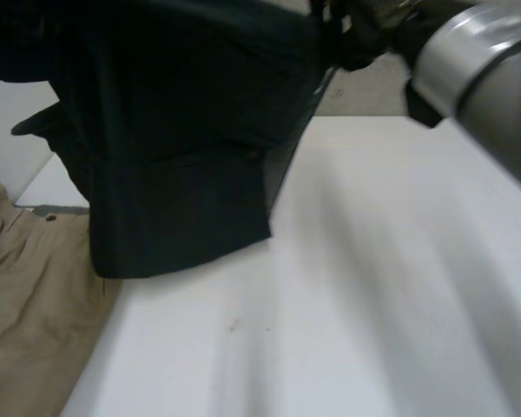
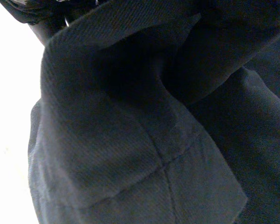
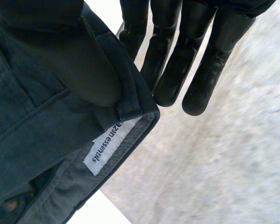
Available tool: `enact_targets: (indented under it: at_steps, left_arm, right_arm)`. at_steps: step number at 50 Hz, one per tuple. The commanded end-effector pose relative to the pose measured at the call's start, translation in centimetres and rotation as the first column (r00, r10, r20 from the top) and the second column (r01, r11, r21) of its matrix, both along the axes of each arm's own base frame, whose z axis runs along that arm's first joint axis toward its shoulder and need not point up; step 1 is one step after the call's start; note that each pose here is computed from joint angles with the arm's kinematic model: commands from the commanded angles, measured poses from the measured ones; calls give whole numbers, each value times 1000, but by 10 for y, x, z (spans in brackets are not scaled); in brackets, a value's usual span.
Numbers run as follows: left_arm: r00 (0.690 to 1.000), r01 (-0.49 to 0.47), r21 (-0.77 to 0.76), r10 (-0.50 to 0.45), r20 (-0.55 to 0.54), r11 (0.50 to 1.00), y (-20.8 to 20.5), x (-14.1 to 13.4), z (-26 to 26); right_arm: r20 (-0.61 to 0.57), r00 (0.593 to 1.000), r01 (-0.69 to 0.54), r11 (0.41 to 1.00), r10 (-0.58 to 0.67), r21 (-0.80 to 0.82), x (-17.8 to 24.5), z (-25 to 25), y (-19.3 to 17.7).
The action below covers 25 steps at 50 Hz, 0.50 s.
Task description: Fold the laundry.
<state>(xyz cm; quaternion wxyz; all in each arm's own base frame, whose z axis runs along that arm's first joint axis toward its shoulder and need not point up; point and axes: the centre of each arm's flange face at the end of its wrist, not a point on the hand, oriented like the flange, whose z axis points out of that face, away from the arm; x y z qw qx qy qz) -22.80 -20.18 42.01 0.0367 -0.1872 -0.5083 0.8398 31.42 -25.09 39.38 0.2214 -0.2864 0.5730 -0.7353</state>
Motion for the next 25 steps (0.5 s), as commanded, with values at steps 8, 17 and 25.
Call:
enact_targets:
  at_steps: [8,17,25]
  left_arm:
    - [994,109,63,-108,-6,992,45,-8,5]
    - [990,84,273,-112,91,958,-36,-50,-67]
    - [993,31,278,-61,98,960,-127,-74,-117]
  right_arm:
    - [14,998,63,985,-62,-159,-55,48,57]
    - [-94,992,83,996,-79,37,-30,-27,-20]
    - [-122,983,147,987,-139,58,-2,-81,-90]
